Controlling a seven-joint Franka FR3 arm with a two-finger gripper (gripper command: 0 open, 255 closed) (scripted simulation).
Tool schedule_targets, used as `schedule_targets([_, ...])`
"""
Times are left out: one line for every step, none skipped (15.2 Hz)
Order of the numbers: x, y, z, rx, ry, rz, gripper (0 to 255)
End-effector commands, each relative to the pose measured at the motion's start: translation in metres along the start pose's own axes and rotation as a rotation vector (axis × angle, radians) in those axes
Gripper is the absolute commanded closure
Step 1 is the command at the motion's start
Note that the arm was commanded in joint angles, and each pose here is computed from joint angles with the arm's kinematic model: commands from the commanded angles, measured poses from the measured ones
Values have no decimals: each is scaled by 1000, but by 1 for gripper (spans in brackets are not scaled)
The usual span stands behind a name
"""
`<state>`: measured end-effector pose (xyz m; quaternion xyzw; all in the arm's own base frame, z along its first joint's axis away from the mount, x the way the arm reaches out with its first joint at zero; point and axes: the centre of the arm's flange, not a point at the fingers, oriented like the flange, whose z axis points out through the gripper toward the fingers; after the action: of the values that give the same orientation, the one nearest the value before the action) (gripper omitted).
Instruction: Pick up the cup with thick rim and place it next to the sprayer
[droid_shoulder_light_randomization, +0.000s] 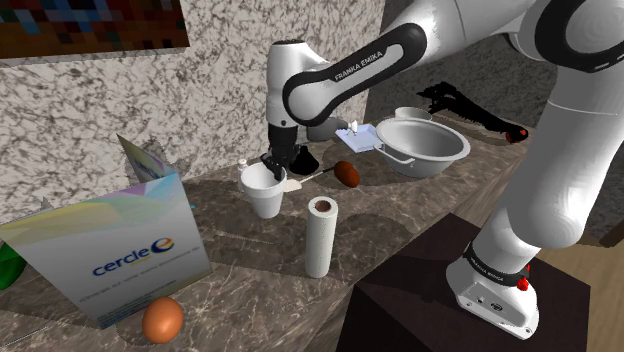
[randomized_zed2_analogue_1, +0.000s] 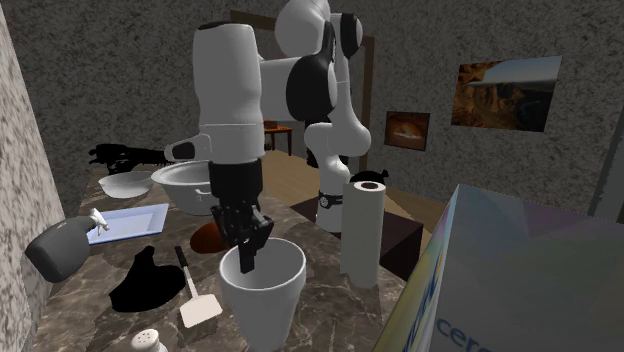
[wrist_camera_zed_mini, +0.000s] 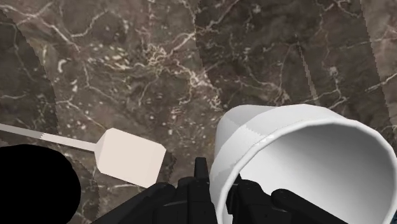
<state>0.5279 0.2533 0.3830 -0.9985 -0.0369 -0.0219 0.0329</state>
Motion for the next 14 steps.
schedule_targets([0, -1, -10, 0, 0, 0, 255])
schedule_targets([0, -1, -16, 0, 0, 0, 255])
schedule_targets([0, -2, -21, 0, 0, 0, 255])
schedule_targets([0, -2, -26, 0, 0, 0, 255])
schedule_targets([1, -2, -31, 0, 0, 0, 255])
schedule_targets([1, -3, -37, 0, 0, 0, 255])
schedule_targets([1, -3, -42, 0, 0, 0, 255])
schedule_targets([1, -3, -47, 0, 0, 0, 255])
schedule_targets([2, -4, -52, 0, 0, 0, 255])
schedule_targets([2, -4, -58, 0, 0, 0, 255])
schedule_targets([2, -4, -63, 0, 0, 0, 255])
schedule_targets([2, -5, -68, 0, 0, 0, 255])
schedule_targets([2, -5, -74, 0, 0, 0, 255])
schedule_targets([3, -5, -79, 0, 0, 0, 255])
